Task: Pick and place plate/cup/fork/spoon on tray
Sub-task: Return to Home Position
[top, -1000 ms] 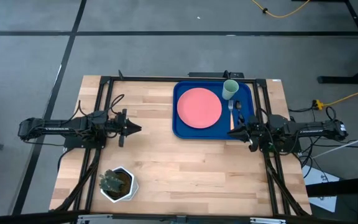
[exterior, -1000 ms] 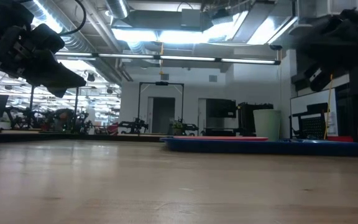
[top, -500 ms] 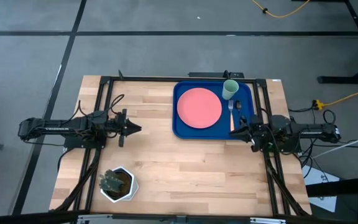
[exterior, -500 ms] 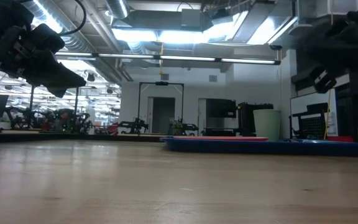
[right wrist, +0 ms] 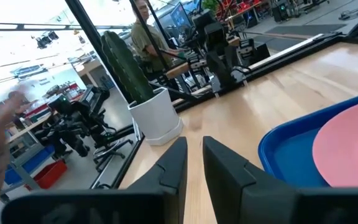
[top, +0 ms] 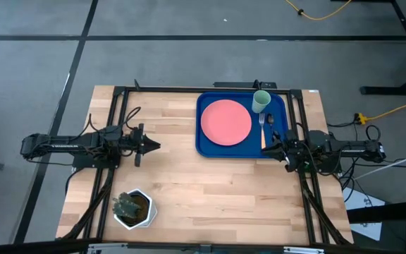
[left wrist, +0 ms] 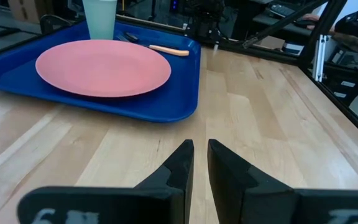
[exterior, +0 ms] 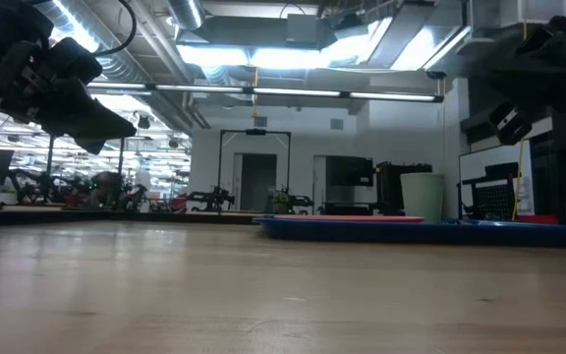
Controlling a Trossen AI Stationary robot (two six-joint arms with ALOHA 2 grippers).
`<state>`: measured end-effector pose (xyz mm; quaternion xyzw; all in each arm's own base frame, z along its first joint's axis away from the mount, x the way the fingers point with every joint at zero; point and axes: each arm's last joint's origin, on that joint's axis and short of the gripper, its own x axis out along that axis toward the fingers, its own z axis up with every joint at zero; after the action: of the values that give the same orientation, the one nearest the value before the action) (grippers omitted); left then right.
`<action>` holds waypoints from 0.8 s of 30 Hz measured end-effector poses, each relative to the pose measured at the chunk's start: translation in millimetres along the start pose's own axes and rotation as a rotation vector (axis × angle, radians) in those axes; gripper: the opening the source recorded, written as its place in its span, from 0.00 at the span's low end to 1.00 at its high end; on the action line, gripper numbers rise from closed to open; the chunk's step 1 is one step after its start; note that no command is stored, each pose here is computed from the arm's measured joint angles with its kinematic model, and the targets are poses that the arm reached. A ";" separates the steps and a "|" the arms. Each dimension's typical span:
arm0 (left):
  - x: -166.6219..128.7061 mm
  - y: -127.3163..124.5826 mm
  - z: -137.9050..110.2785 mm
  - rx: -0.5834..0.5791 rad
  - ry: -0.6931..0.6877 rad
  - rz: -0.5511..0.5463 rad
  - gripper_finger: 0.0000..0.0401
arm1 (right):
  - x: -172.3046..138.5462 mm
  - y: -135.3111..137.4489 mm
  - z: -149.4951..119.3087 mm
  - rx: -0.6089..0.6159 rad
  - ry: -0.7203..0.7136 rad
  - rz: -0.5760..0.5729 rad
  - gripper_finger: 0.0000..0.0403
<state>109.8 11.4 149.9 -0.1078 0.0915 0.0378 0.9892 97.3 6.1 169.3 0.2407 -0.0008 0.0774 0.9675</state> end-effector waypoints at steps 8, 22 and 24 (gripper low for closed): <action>0.0 0.0 0.0 0.000 0.000 0.000 0.10 | 0.0 0.0 0.0 0.000 0.000 0.000 0.14; -2.4 2.2 4.8 0.202 -0.060 0.106 0.10 | 0.0 0.0 0.0 0.000 0.000 0.000 0.14; -2.4 2.2 5.0 0.216 -0.061 0.107 0.10 | 0.0 0.0 0.0 0.000 0.000 0.000 0.14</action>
<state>108.1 14.5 154.7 0.0057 0.0703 0.0838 0.9940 97.4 6.1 169.2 0.2407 -0.0006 0.0773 0.9675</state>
